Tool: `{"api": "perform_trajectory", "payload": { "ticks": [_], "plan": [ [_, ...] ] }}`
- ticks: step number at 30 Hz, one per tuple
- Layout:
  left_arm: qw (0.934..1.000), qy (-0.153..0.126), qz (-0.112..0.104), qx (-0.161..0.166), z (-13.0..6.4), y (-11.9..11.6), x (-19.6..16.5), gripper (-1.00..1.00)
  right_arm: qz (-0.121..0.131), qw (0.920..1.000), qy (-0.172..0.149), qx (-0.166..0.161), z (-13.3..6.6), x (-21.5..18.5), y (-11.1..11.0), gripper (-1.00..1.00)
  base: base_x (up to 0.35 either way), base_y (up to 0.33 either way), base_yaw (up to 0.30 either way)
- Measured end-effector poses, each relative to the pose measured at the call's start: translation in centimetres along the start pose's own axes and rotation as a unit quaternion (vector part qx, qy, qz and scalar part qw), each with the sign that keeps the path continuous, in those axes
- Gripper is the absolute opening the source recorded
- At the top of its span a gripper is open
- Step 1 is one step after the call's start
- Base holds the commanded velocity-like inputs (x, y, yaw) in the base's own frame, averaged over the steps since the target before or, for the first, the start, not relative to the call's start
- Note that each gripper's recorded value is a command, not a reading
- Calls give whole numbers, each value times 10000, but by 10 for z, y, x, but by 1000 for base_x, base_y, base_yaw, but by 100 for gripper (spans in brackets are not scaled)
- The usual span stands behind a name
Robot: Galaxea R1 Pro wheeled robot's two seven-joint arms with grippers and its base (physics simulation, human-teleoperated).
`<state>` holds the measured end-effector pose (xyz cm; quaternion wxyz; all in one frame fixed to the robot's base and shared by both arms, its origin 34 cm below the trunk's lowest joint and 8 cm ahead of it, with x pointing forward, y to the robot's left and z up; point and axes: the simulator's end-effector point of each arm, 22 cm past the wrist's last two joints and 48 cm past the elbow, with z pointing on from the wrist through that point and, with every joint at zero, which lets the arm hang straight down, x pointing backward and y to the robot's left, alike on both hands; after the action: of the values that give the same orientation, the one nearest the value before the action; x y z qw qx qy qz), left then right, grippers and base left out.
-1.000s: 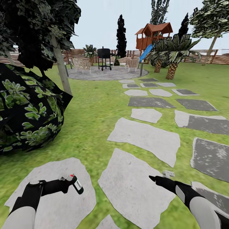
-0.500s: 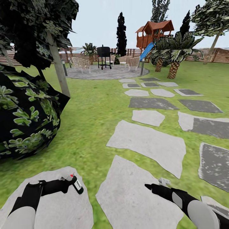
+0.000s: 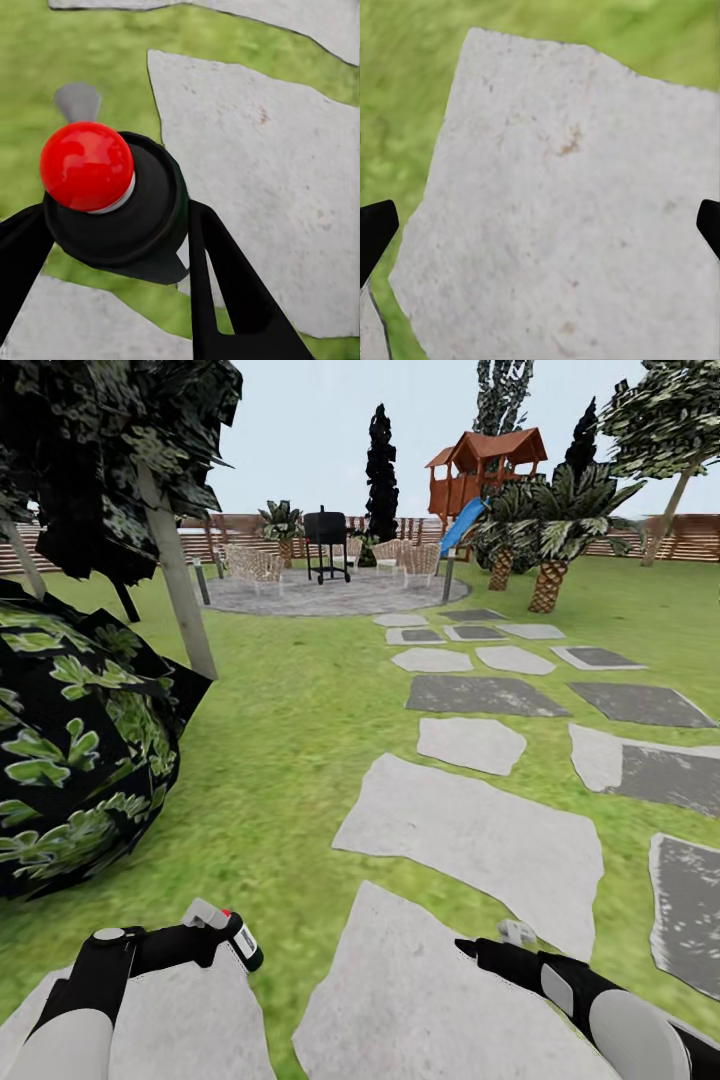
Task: Pick up the pesticide atomizer in the garden and spray insectifuge to fully cover both potted plants in the garden.
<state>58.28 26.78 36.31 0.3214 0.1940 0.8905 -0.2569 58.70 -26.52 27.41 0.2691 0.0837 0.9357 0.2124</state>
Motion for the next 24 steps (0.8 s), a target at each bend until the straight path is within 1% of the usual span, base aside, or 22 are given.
{"api": "perform_trajectory", "payload": {
  "ticks": [24],
  "plan": [
    [10000, -1, -4, 13, 1, -1, 0, -100, 0, 10000, 3, 1, 0, 0, 0, 100, 339, 0, 0]
  ]
}}
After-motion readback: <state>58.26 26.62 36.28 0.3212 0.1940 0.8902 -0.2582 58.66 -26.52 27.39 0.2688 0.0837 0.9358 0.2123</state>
